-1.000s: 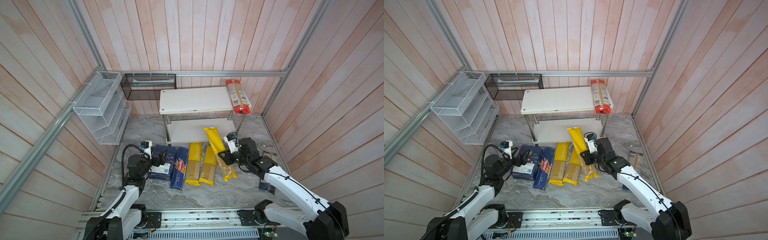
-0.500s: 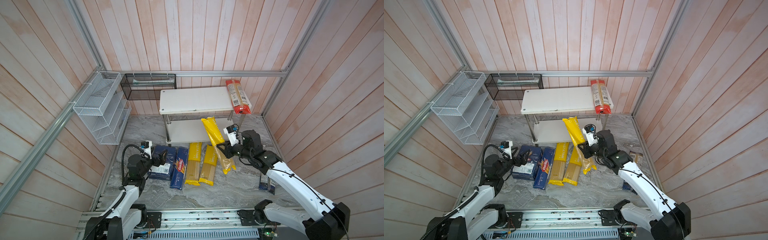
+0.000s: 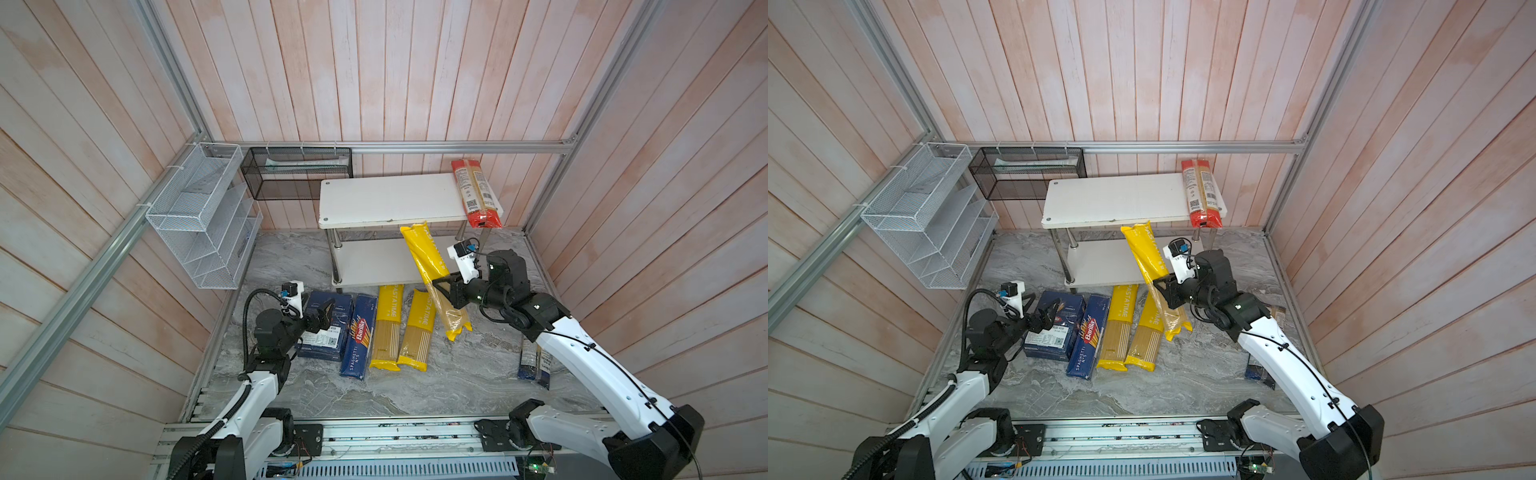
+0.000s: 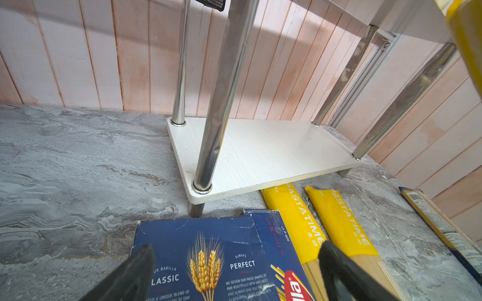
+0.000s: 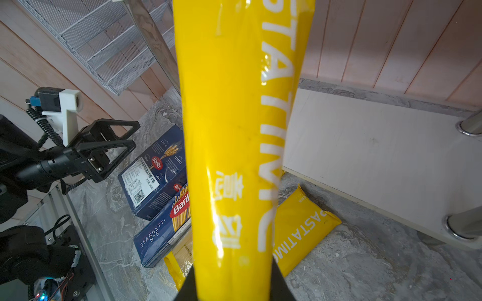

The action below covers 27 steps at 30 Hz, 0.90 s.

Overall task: Arrange pasta packages on shelves
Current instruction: Place the pasta bag on the shelf.

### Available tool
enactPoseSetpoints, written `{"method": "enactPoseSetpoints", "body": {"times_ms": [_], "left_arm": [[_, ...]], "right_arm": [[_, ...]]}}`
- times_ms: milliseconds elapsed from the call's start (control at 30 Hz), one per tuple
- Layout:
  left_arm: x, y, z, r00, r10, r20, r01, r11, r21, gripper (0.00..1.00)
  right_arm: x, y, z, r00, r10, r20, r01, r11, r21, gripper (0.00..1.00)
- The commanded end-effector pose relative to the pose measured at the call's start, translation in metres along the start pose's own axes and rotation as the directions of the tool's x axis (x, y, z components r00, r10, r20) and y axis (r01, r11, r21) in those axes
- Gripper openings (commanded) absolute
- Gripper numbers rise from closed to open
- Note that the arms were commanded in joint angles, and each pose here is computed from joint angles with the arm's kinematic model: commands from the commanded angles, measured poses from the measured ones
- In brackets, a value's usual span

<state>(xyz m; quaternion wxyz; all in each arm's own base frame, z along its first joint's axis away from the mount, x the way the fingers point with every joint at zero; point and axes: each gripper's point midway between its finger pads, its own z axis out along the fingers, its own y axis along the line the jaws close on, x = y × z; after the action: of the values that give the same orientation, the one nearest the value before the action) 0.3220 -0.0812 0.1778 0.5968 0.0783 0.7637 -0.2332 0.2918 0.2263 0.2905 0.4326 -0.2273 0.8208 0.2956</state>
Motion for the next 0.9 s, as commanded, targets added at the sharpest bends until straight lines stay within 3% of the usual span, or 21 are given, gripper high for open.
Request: {"method": "enactPoseSetpoints", "body": {"times_ms": [0, 333, 867], "left_arm": [[-0.005, -0.002, 0.001, 1.0, 0.018, 0.01, -0.018, 1.0, 0.008, 1.0], [-0.005, -0.002, 0.001, 1.0, 0.016, 0.01, -0.016, 1.0, 0.006, 1.0], [-0.005, -0.001, 0.001, 1.0, 0.014, 0.01, -0.014, 1.0, -0.001, 1.0]], "right_arm": [[-0.06, 0.013, -0.018, 0.983, -0.055, 0.173, 0.056, 0.998, -0.003, 0.0], [-0.099, 0.025, -0.029, 0.966, -0.068, 0.251, 0.076, 0.997, -0.02, 0.0], [-0.174, 0.01, -0.042, 0.926, -0.041, 0.376, -0.002, 0.993, 0.114, 0.0]]}}
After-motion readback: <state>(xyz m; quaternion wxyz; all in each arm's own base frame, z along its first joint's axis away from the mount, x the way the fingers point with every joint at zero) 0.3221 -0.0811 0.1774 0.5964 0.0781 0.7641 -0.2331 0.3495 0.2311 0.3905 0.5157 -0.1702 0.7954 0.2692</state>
